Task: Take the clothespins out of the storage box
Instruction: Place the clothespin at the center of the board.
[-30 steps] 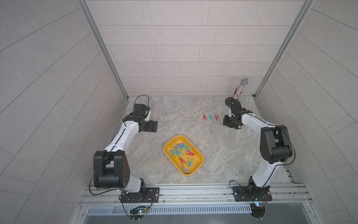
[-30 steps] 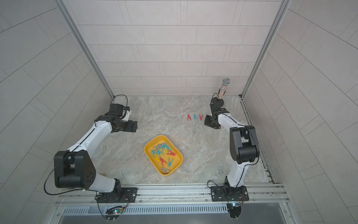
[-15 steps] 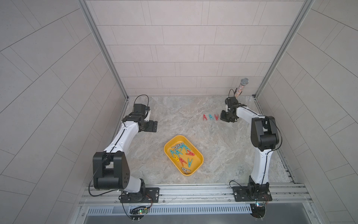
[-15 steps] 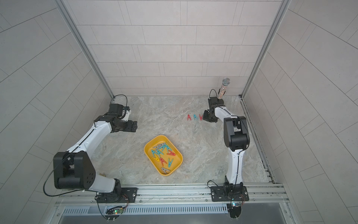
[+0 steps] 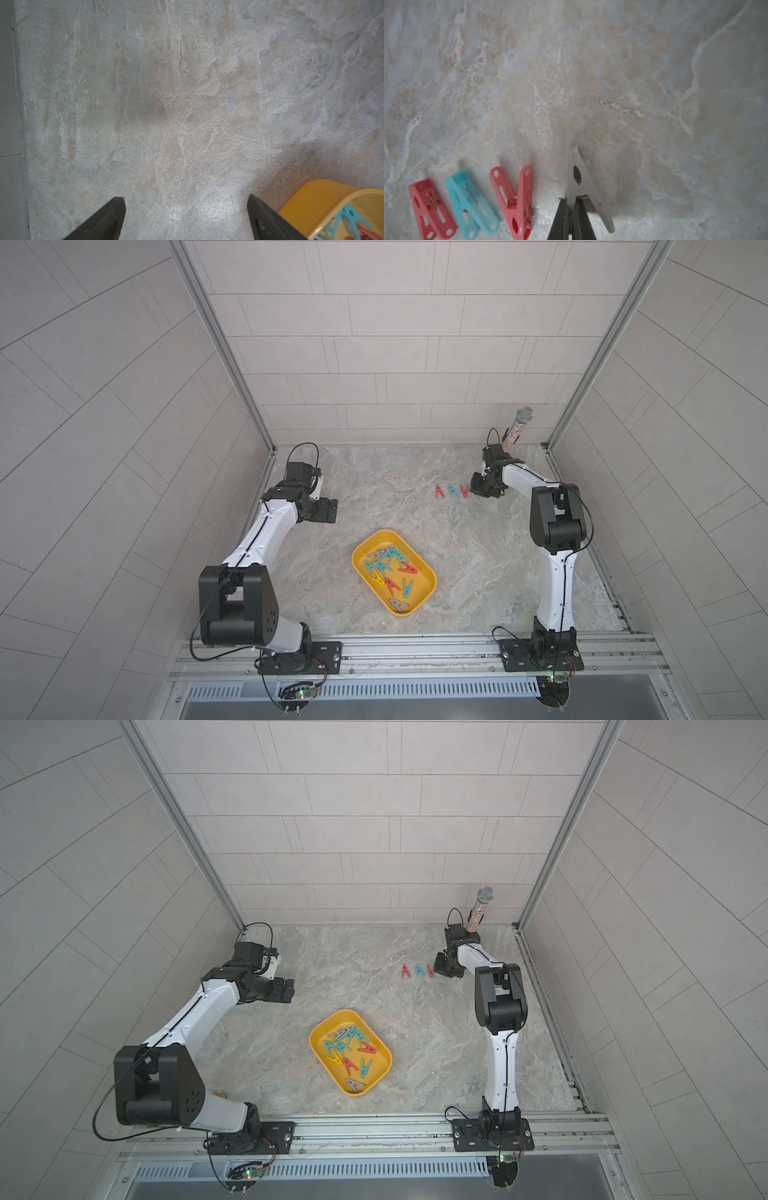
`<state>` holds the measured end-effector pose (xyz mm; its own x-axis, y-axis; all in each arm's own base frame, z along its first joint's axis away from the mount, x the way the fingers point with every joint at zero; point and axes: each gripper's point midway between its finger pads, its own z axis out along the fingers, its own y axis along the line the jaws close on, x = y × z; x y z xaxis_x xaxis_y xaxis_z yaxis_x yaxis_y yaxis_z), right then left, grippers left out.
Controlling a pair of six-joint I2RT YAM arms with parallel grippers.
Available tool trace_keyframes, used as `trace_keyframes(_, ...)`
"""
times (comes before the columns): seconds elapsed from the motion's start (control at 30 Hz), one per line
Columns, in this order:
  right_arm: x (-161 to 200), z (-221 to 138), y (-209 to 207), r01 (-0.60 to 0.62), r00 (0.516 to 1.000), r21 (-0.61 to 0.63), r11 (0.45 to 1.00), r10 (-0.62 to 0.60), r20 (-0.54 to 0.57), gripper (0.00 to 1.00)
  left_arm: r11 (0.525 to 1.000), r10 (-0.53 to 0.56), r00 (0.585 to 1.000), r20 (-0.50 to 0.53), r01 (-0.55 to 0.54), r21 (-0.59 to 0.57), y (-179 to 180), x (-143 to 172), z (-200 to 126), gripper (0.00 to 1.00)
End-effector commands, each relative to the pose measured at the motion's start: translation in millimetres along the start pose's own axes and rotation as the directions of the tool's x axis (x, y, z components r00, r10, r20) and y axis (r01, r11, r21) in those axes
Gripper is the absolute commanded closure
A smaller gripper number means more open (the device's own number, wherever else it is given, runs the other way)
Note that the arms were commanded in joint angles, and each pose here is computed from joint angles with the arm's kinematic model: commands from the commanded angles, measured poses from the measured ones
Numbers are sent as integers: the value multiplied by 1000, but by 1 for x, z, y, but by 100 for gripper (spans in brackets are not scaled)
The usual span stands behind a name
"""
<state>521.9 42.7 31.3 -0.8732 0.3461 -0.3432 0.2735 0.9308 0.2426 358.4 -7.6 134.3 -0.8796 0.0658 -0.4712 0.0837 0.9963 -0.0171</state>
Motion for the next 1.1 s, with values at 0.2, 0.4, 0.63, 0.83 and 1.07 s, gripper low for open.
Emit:
trace_keyframes(0.2, 11, 1, -9, -15, 999, 34, 999, 16, -45, 88, 1000, 2, 1000, -3, -2, -4, 2, 5, -6, 0)
trace_keyframes(0.4, 9, -12, -8, -10, 1000, 29, 1000, 11, -27, 82, 1000, 3, 1000, -5, -3, 0, 1, 5, -5, 0)
trace_keyframes(0.63, 10, -29, -4, -3, 1000, 19, 1000, 3, -11, 81, 1000, 2, 1000, -3, -2, 0, 1, 5, -5, 0)
trace_keyframes(0.83, 15, -48, 0, 3, 1000, 0, 1000, -3, 4, 79, 1000, 2, 1000, -5, -2, 3, 1, 5, -5, 0)
trace_keyframes(1.07, 29, -81, 10, 29, 999, -43, 999, -28, 32, 76, 1000, 3, 1000, -5, -3, 4, 1, 5, -5, 0)
